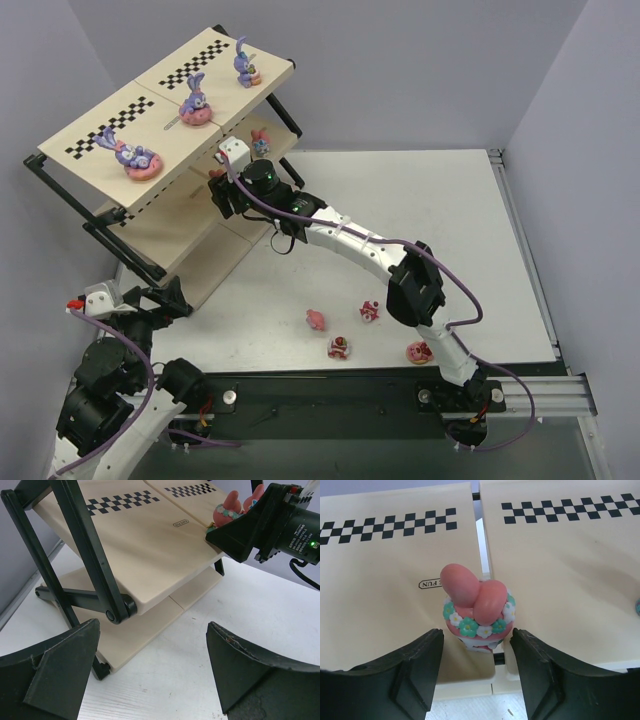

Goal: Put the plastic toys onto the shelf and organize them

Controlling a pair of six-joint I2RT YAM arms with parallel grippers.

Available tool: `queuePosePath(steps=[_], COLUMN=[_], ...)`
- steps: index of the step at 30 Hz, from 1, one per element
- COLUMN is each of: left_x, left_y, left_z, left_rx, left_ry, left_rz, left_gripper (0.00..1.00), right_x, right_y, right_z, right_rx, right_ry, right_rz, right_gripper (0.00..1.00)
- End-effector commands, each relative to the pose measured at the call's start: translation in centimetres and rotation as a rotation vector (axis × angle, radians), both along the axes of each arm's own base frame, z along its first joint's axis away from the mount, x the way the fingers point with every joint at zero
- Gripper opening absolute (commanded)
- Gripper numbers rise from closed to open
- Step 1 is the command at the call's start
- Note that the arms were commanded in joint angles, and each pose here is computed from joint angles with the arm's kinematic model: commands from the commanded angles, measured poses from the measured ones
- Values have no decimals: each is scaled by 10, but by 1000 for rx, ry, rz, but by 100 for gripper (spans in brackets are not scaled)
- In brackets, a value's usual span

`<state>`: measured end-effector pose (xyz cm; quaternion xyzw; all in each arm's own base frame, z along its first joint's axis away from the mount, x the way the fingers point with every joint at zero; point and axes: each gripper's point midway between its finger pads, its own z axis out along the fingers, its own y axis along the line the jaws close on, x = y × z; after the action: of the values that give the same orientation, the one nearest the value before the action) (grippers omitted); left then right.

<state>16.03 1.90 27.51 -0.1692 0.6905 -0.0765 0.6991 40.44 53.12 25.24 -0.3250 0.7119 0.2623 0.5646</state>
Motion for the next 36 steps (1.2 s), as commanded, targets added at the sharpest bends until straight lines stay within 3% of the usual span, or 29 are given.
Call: queuePosePath(steps=[1,4,5,7,14,18,19,21,22,25,26,28,36], left_x=[-10,-10,-10,-10,-10,-9,-9,-6,-5,0,2,5,7], left_y=[6,6,6,3,-8,-21,-29,-37,-41,-57,-63,-71,-88], left_z=[16,16,16,17,22,23,23,22,22,16,12,9,4], left_rx=[-42,-42,-42,-35,-5,15,22,36,42,66,77,86,101], left_ry=[-77,-77,-78,-79,-111,-129,-132,-119,-112,-69,-45,-22,3], left_rz=[-2,-5,-4,-26,-91,-163,-204,-238,-257,-320,-348,-377,-461], left_gripper=[97,97,97,97,97,97,97,97,97,97,97,97,97], right_x=[-1,-8,-12,-21,-53,-80,-91,-111,-123,-152,-162,-179,-205], right_y=[-5,-10,-11,-19,-52,-93,-109,-136,-156,-194,-206,-214,-217], right_z=[-20,-15,9,0,53,51,25,26,-11,-13,-37,-47,-120], right_rx=[-46,-39,14,-15,31,-46,-123,-77,-157,-73,-108,-60,-208], right_ry=[20,-2,-41,-68,-130,-94,-31,49,101,180,210,263,373], right_rz=[-23,-27,-22,-28,-87,-228,-258,-352,-380,-475,-488,-507,-488], right_gripper=[63,70,73,79,80,80,79,78,78,77,77,77,76])
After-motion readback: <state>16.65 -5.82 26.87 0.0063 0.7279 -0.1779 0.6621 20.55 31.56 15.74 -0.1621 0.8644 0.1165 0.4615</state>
